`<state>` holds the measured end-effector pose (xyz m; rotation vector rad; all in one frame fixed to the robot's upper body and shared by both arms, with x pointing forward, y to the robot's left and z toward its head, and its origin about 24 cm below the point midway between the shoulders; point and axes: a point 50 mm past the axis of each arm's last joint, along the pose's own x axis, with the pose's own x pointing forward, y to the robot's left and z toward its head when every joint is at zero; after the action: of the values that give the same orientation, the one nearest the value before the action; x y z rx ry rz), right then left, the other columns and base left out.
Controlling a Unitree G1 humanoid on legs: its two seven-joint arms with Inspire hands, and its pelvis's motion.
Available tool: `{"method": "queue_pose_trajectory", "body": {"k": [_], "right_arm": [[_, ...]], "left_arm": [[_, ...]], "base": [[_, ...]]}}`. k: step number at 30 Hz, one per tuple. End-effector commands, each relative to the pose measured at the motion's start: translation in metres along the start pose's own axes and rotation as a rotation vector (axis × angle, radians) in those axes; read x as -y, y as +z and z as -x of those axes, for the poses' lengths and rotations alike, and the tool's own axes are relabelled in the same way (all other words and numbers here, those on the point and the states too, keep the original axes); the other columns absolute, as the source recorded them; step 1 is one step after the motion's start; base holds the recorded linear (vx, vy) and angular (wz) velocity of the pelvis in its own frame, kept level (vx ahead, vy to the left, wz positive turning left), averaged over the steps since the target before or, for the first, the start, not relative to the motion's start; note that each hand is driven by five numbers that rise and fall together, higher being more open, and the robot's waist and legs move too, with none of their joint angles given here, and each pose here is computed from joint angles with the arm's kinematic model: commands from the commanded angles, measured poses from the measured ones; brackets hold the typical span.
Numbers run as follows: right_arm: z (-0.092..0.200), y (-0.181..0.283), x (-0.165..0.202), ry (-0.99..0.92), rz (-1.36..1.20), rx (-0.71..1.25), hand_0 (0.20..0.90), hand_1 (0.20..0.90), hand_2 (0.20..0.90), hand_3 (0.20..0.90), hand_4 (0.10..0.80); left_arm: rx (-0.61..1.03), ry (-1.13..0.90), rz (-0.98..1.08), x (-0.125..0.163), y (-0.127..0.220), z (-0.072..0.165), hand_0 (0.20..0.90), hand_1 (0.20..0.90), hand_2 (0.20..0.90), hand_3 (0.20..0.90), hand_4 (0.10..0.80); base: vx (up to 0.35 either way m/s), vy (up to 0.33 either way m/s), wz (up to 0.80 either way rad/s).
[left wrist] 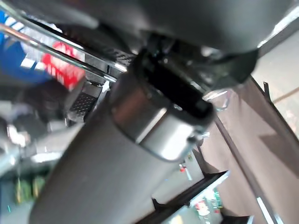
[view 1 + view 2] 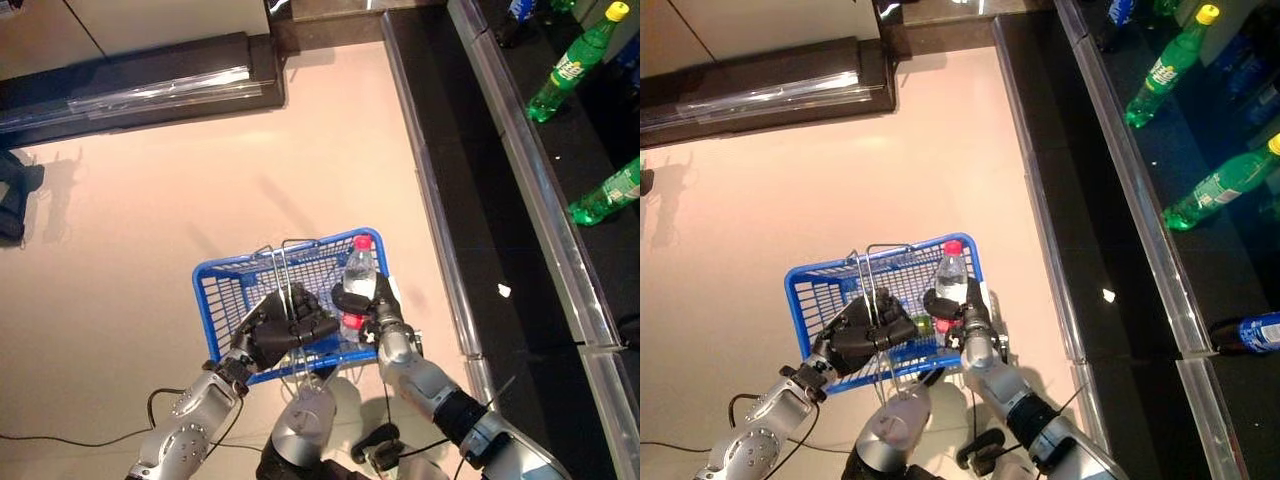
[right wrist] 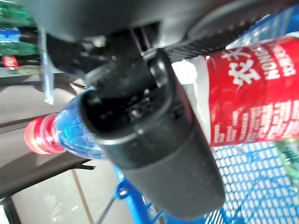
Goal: Pick up the drink and place into the basket.
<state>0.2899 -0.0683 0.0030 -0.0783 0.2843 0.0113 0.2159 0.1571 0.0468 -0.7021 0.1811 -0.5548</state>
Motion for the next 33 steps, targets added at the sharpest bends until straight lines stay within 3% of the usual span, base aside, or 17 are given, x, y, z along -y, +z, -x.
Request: {"method": "queue_pose_trajectory", "body": {"k": [1, 8, 22, 33], "right_arm": [[0.018, 0.058, -0.07, 0.227, -0.157, 0.257, 0.3, 0.3, 0.3, 0.2, 0.1], [0.015, 0.065, -0.079, 0.23, -0.17, 0.246, 0.3, 0.3, 0.3, 0.2, 0.1], [-0.013, 0.03, -0.053, 0.109, -0.278, -0.022, 0.3, 0.3, 0.3, 0.2, 0.1], [-0.032, 0.033, -0.043, 0.133, -0.769, -0.191, 0.3, 0.3, 0.3, 0.2, 0.1]], "left_arm": [[0.322, -0.753, 0.004, 0.113, 0.053, -0.012, 0.3, 0.3, 0.3, 0.2, 0.1], [0.261, -0.85, 0.038, 0.135, 0.044, -0.021, 0.3, 0.3, 0.3, 0.2, 0.1], [0.287, -0.845, -0.007, 0.136, 0.056, -0.024, 0.3, 0.3, 0.3, 0.2, 0.1], [0.264, -0.895, -0.046, 0.146, 0.064, -0.026, 0.3, 0.3, 0.3, 0.2, 0.1]], "base": [[0.0, 0.0, 0.0], [0.014, 0.025, 0.03], [0.006, 0.004, 0.02], [0.01, -0.002, 0.01]]}}
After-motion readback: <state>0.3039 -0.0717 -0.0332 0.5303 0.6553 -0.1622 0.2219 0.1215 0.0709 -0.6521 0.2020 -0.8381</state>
